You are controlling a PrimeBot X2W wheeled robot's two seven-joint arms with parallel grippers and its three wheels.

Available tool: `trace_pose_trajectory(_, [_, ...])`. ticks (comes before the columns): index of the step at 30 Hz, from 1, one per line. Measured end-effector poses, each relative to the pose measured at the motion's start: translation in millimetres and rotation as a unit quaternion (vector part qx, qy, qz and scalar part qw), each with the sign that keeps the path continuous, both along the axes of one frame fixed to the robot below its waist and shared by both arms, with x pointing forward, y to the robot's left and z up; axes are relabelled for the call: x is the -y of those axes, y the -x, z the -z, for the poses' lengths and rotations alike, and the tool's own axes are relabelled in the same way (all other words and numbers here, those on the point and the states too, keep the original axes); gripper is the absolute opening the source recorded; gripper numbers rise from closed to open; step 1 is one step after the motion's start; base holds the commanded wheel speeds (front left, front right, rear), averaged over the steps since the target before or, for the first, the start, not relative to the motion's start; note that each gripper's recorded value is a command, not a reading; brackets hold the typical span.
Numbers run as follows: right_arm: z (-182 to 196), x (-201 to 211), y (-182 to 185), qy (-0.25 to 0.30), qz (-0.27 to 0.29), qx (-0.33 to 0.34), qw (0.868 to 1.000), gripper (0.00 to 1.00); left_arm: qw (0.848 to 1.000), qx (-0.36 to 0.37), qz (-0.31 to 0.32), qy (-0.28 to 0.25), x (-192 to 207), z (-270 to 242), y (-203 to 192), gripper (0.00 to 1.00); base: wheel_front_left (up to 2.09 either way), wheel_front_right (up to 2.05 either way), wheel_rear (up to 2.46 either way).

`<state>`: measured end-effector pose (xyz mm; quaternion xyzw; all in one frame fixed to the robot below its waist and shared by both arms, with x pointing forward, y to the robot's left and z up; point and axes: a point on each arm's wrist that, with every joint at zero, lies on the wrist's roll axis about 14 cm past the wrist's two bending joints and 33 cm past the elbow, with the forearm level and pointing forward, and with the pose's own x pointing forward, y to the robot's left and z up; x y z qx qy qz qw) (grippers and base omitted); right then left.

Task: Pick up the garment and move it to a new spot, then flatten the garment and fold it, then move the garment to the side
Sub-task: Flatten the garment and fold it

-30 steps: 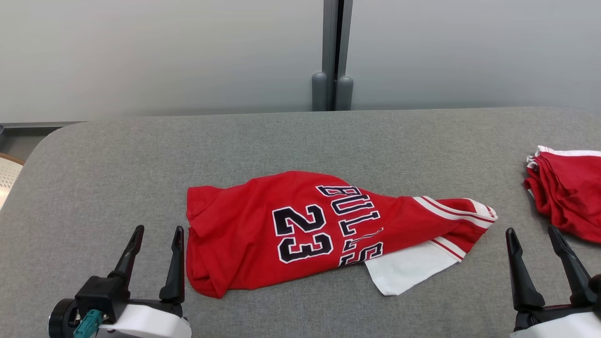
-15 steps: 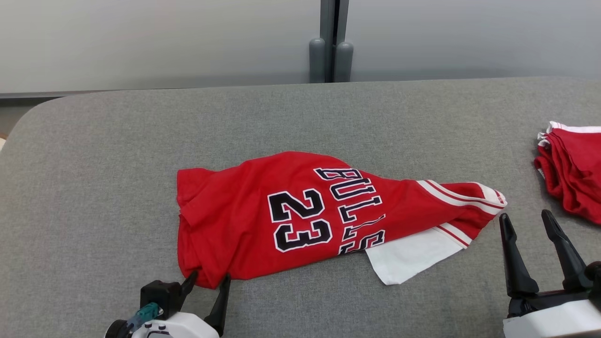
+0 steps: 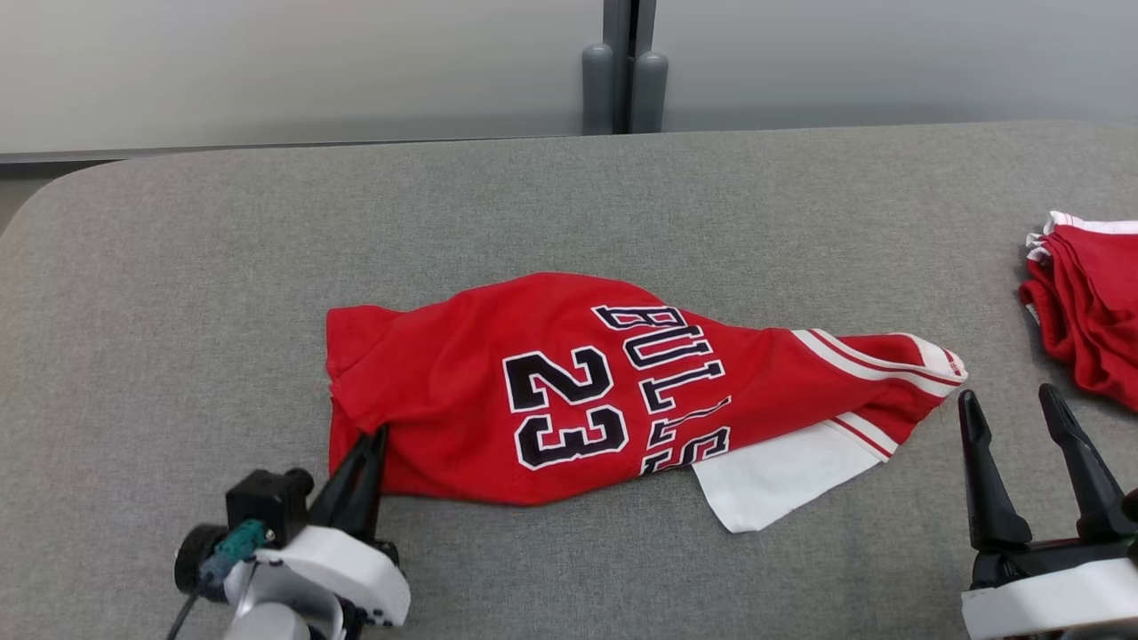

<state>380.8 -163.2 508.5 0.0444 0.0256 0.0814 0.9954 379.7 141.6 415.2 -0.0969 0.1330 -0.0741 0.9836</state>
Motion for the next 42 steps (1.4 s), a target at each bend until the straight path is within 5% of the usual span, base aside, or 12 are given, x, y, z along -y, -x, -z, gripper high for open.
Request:
trace_pose_trajectory(10, [3,8,-14,-0.003,0.014,-0.001,1.0,1.0,0.995,0.101,0.007,-0.014,-7,-74,-78,0.0,0.0,0.0,0.0])
trace_pose_trajectory(26, [65,31,-43,-0.012,0.061,-0.055,0.997,1.0,1.0,-0.009,0.004,0.007,-10,27,-181,0.0,0.0,0.0,0.0])
trace_pose_trajectory(27, [66,31,-44,-0.012,0.061,-0.055,0.997,1.0,1.0,-0.009,0.005,0.008,-8,29,-183,0.94,0.0,0.0,0.0])
trace_pose_trajectory(28, [67,31,-45,-0.011,0.061,-0.054,0.997,1.0,1.0,-0.006,0.003,0.009,-9,30,-185,1.0,0.0,0.0,0.0])
trace_pose_trajectory(37, [48,26,-49,-0.006,0.049,-0.023,0.998,1.0,0.997,0.059,-0.046,-0.006,-35,-8,-169,1.0,0.0,0.0,0.0])
trace_pose_trajectory(42, [34,20,-42,0.0,0.036,-0.01,0.999,1.0,0.99,0.117,-0.069,-0.03,-46,-44,-129,1.0,0.0,0.0,0.0])
